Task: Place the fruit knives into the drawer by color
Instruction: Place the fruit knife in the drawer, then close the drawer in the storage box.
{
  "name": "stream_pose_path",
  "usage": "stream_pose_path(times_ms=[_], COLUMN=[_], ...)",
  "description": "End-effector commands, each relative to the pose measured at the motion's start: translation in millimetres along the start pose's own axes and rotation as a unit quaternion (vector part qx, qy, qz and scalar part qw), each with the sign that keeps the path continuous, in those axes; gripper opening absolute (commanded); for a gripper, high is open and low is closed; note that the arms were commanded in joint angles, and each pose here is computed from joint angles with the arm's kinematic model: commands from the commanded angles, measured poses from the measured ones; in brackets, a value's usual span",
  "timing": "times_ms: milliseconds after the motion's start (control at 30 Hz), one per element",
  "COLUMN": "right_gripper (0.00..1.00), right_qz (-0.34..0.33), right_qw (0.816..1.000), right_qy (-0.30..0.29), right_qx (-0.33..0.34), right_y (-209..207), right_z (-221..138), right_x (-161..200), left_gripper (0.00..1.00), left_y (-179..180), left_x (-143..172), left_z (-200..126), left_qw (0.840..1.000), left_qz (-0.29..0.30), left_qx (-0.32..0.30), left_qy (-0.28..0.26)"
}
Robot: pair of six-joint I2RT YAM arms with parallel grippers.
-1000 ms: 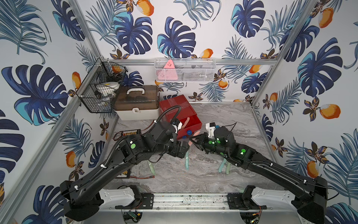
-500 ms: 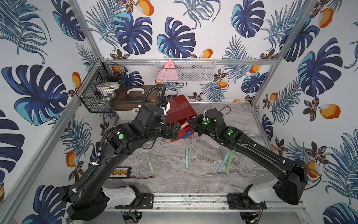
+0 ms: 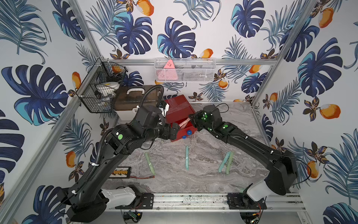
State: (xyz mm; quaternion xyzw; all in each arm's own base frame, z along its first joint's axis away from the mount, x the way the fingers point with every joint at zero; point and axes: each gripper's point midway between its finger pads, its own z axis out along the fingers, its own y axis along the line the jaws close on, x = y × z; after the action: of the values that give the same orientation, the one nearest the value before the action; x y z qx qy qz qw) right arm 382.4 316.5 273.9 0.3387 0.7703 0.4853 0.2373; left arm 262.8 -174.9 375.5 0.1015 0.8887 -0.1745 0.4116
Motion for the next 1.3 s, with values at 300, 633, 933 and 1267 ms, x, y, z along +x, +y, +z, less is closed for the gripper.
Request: stream_pose_path(times_ms=[300, 633, 933, 1267], right_gripper=[0.48, 0.5, 0.02, 0.0], right_qz=[-0.015, -0.029, -0.043, -0.034], right_qw=[0.999, 0.998, 0.999, 0.999], right_qy=[-0.005, -0.021, -0.015, 0.002], right_qx=[-0.048, -0.044, -0.005, 0.015], right_y=[31.2, 25.3, -29.3, -69.5], right_z=[-11.1, -36.8, -61.5, -45.6], right_x=[-8.8, -23.4, -17.0, -21.2], left_gripper=[0.99, 0.99, 0.93, 0.0], left_y=[-4.0, -11.9, 0.5, 60.5], left_x=[-12.5, -24.6, -52.0, -76.8], left_z=[11.4, 28.4, 91.6, 192.0], left_qw=[1.0, 0.999, 0.998, 0.988], left_qz=[0.006, -0.008, -0.055, -0.153], left_qx=[0.017, 0.03, -0.005, -0.005], left_qy=[-0.002, -0.007, 0.014, 0.029])
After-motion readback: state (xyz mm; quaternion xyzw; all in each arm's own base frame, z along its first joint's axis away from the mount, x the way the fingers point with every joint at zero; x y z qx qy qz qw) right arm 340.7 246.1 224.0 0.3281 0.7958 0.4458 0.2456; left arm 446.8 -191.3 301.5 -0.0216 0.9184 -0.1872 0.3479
